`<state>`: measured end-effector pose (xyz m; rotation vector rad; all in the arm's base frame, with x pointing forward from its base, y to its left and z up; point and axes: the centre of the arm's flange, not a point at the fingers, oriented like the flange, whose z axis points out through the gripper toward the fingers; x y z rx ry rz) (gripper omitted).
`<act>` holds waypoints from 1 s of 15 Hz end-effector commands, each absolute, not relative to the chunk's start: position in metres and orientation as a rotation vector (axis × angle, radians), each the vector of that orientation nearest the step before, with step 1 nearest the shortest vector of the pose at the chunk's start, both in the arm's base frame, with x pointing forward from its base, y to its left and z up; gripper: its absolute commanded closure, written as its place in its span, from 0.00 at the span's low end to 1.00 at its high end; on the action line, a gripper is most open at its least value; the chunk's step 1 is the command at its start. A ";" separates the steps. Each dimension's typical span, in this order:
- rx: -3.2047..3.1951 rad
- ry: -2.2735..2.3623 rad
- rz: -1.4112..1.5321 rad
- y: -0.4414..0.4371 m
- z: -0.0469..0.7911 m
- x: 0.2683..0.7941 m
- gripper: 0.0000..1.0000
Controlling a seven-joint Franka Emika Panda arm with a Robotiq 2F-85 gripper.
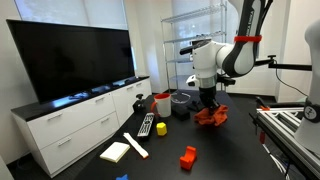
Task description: Wipe the table with the orange cloth
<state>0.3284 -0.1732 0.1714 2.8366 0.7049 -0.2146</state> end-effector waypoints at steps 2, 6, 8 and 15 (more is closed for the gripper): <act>2.848 0.750 -0.129 -0.133 0.178 0.325 0.96; 2.885 0.727 -0.023 -0.120 0.179 0.346 0.96; 2.894 0.691 -0.022 -0.129 0.179 0.353 0.96; 2.944 0.468 -0.039 -0.185 0.186 0.347 0.96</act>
